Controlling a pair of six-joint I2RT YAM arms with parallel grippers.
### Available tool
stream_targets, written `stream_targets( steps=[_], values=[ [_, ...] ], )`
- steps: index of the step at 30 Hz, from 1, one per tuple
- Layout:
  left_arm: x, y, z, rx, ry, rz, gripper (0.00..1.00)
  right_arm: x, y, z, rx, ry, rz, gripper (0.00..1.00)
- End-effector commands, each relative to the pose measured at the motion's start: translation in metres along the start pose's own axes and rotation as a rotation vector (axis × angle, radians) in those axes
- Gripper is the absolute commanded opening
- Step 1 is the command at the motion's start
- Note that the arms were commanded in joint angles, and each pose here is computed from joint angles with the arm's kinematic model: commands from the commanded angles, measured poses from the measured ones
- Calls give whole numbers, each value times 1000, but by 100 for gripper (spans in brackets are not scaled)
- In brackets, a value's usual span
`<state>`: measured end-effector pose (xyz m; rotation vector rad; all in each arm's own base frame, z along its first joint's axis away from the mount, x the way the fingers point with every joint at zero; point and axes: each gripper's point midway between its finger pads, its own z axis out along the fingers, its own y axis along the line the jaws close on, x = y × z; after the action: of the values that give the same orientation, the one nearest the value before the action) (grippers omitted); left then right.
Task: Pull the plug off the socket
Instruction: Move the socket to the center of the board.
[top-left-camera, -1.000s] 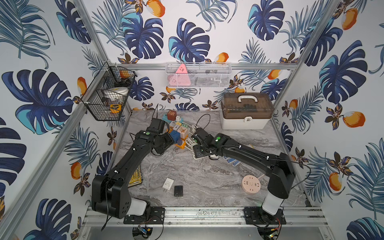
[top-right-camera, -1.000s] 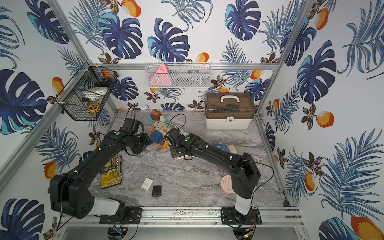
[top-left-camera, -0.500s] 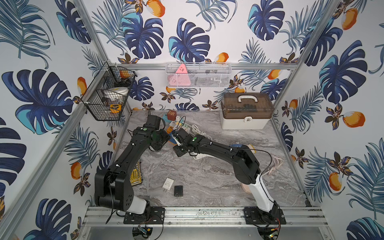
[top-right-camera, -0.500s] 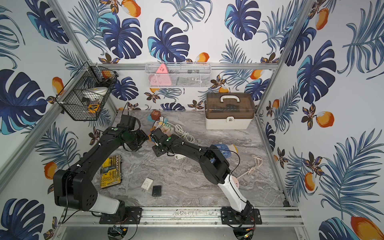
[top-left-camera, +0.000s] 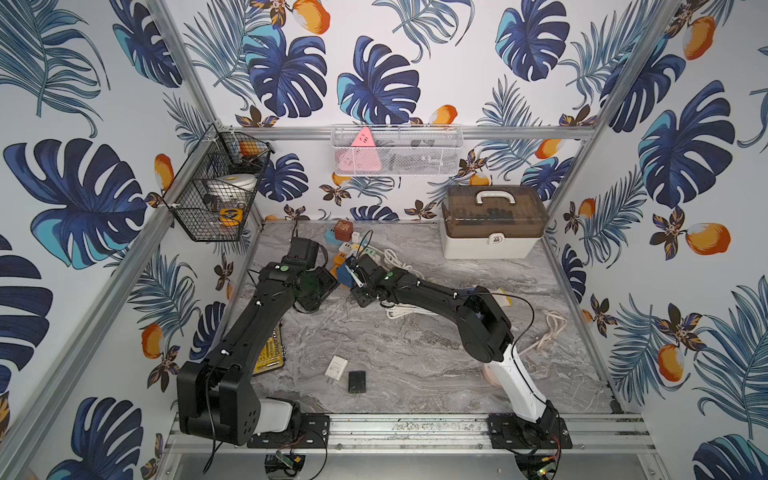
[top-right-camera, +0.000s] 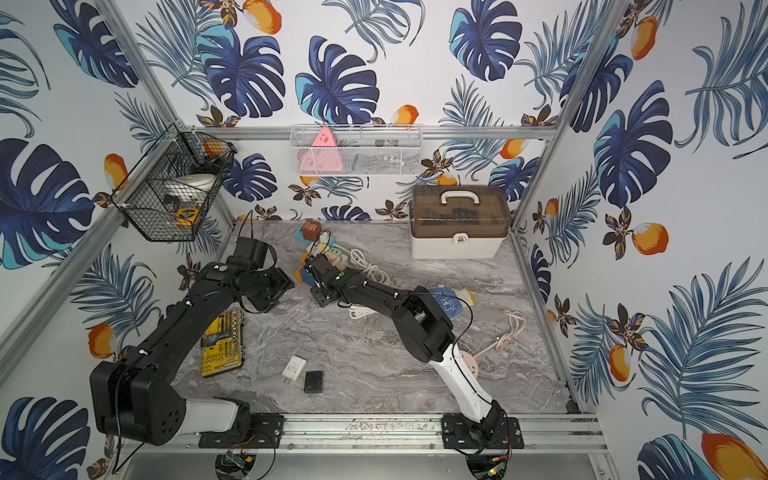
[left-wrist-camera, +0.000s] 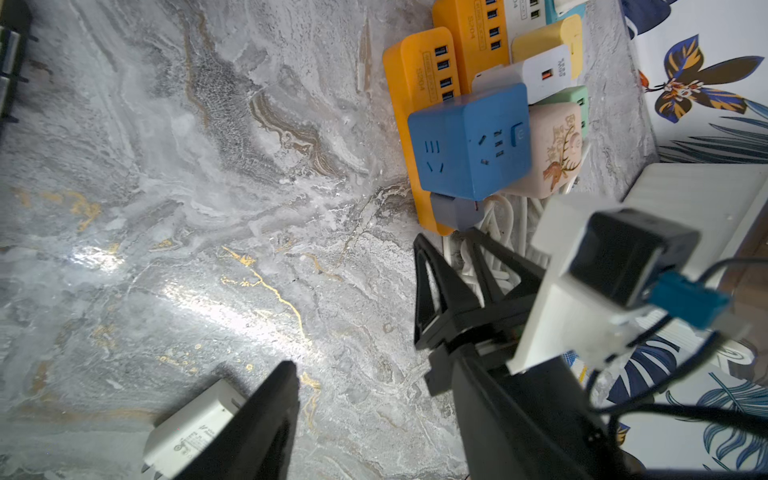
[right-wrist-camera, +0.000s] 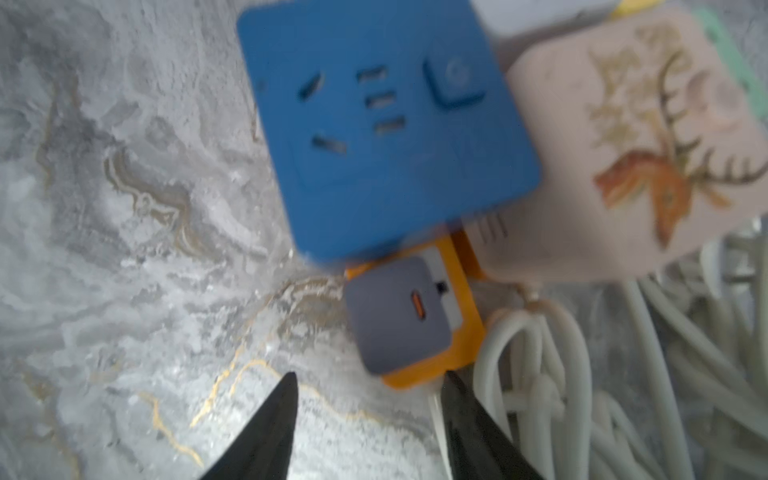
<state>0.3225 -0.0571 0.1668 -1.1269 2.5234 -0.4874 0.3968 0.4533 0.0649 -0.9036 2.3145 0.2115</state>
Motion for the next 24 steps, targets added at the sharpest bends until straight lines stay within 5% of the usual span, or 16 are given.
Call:
stream_targets(
  steps=[1, 24],
  values=[
    [0, 3, -4, -10, -13, 11, 66, -5, 7, 8, -25, -11, -47, 52],
    [7, 11, -6, -36, -14, 42, 66, -12, 11, 15, -30, -56, -46, 21]
  ],
)
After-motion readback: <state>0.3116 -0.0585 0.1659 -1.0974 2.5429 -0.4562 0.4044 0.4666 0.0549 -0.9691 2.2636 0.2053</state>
